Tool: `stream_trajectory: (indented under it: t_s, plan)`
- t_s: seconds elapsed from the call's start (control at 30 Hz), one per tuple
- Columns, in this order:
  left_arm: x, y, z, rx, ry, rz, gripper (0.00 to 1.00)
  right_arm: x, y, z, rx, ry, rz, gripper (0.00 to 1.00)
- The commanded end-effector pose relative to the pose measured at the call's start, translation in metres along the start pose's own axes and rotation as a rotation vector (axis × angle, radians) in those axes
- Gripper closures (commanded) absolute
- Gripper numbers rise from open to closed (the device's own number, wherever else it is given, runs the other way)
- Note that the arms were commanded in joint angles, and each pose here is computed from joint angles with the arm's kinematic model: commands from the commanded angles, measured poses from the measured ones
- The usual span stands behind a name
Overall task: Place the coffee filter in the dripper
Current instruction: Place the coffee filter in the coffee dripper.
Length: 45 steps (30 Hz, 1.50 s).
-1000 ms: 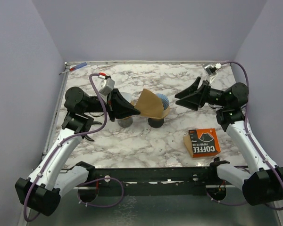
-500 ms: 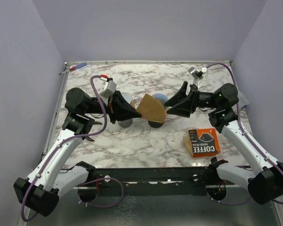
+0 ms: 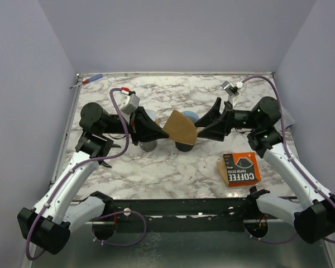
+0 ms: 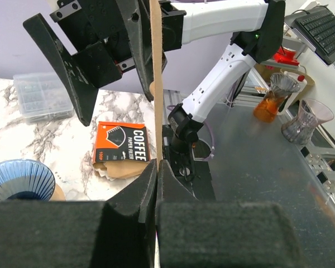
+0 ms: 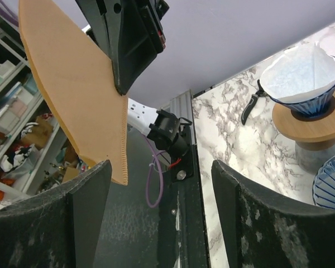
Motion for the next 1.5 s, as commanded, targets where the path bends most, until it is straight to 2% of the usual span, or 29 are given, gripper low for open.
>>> stream_trajectory:
  t_s: [0.0,0.33,0.47,0.7,1.17,1.33,1.47]
  plan:
    - [0.005,0.004,-0.002,0.015,-0.008,-0.030,1.00,0.000,0.011,0.003,-0.021,0.011,0.075,0.22]
    - [0.003,0.007,-0.002,0.023,-0.008,-0.024,1.00,-0.004,0.019,0.008,-0.028,0.006,0.148,0.14]
    - [0.004,0.005,-0.002,0.016,-0.008,-0.023,1.00,-0.001,0.015,0.006,-0.039,-0.002,0.144,0.15]
    - [0.003,0.003,-0.001,0.026,-0.010,-0.020,1.00,0.004,0.014,0.003,-0.017,-0.015,0.115,0.23]
    - [0.003,0.004,-0.001,0.041,-0.013,-0.015,1.00,0.004,0.015,-0.003,0.013,-0.016,0.102,0.24]
    - [0.004,0.002,0.000,0.035,-0.014,-0.019,1.00,0.012,0.017,0.000,-0.047,-0.102,0.133,0.25]
    - [0.004,0.000,0.000,0.034,-0.014,-0.019,1.00,0.014,0.019,0.001,-0.057,-0.113,0.133,0.24]
Point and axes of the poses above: each gripper's point midway between its finger pads, its own z axis back along the fingers, its own y axis along the line the jaws close on, x = y × z, the point moved 2 cm from there along z, back along the fingers, and after that the axes turned 15 degrees about -z, right-handed, at the moved point
